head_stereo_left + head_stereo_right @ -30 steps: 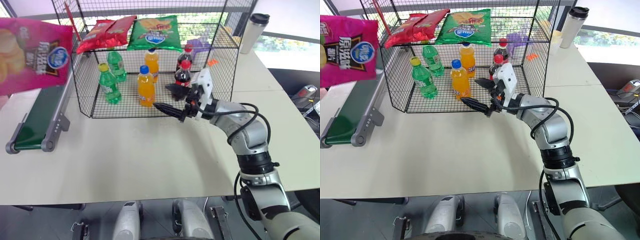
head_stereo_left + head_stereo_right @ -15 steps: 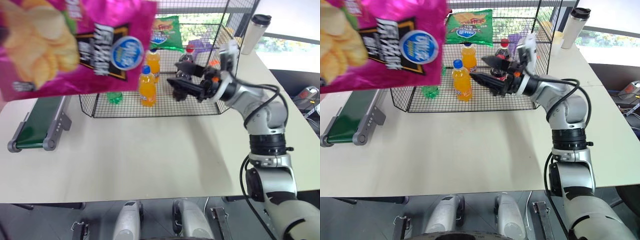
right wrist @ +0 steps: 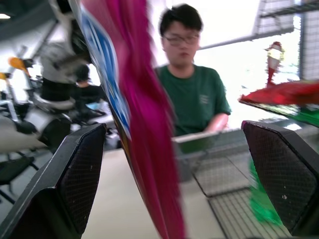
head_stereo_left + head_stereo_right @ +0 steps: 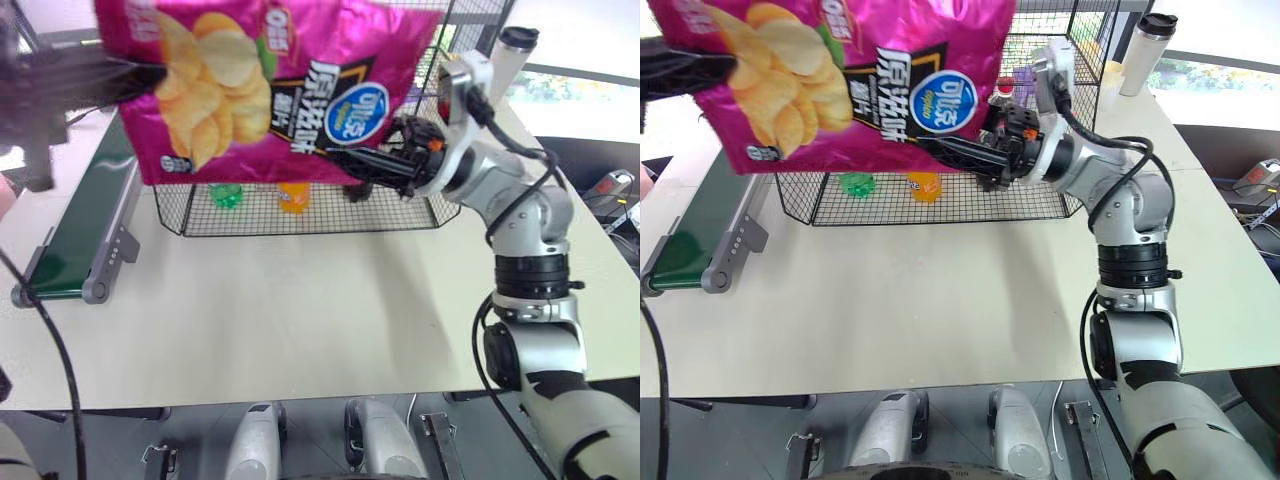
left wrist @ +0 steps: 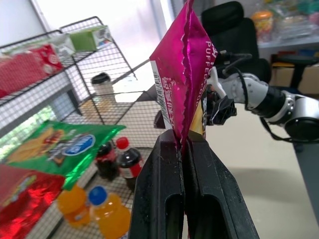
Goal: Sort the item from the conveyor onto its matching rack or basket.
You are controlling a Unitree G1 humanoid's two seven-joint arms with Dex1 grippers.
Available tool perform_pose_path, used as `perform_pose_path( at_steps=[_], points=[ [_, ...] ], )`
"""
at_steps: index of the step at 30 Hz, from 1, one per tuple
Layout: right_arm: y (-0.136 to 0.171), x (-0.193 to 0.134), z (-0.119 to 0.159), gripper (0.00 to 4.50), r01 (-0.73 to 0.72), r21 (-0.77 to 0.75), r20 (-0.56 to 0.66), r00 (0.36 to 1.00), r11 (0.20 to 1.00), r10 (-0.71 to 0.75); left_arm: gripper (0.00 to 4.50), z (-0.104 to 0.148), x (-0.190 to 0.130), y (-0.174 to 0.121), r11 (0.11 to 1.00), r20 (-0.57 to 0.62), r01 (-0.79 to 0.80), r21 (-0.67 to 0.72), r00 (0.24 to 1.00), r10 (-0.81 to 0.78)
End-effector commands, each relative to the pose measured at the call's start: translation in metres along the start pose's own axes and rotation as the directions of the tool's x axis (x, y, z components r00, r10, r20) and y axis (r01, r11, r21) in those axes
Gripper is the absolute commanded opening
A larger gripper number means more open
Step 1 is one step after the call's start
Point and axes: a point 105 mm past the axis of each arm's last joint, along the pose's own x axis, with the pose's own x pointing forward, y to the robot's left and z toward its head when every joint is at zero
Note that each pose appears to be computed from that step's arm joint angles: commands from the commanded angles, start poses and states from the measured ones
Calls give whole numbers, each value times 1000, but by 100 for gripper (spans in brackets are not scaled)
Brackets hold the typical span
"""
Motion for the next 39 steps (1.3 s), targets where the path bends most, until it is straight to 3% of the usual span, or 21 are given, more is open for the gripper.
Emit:
perform_pose_path(
  at_steps=[1,7,10,13,18,21,25,30,33,39],
  points=[
    [14,9,17,318,-67,-39,41,997,997,68,0,2,-2,3,999,12,-16,32,1000,15],
    [23,9,13,6,-92,-26,29,995,995,92,0,-12,-5,10,998,-15,-55,12,998,55],
    [25,8,11,6,-81,-28,11,997,996,82,0,-14,-8,13,997,-12,-72,4,997,72],
    [24,6,13,0,-55,-40,13,998,998,56,87,-20,-11,18,994,-30,-104,-36,994,103],
    [24,3,17,0,10,-88,11,1000,996,-9,312,-29,-21,34,974,-29,-223,-34,975,222],
    [20,-9,24,0,108,-152,4,994,982,-109,312,-34,-31,39,956,-20,-289,-47,957,288],
    [11,-49,49,0,338,-312,9,935,888,-354,312,-43,-41,35,930,-14,-349,-113,937,350],
    [8,-99,90,0,553,-495,98,802,670,-590,312,-66,-10,14,917,-16,-342,-204,938,346],
    [-4,-117,104,0,622,-609,160,704,493,-691,312,-79,15,6,902,-5,-357,-242,930,367],
    [-29,-108,104,0,558,-791,222,646,253,-730,312,-98,46,-9,902,-28,-348,-256,935,353]
  ],
)
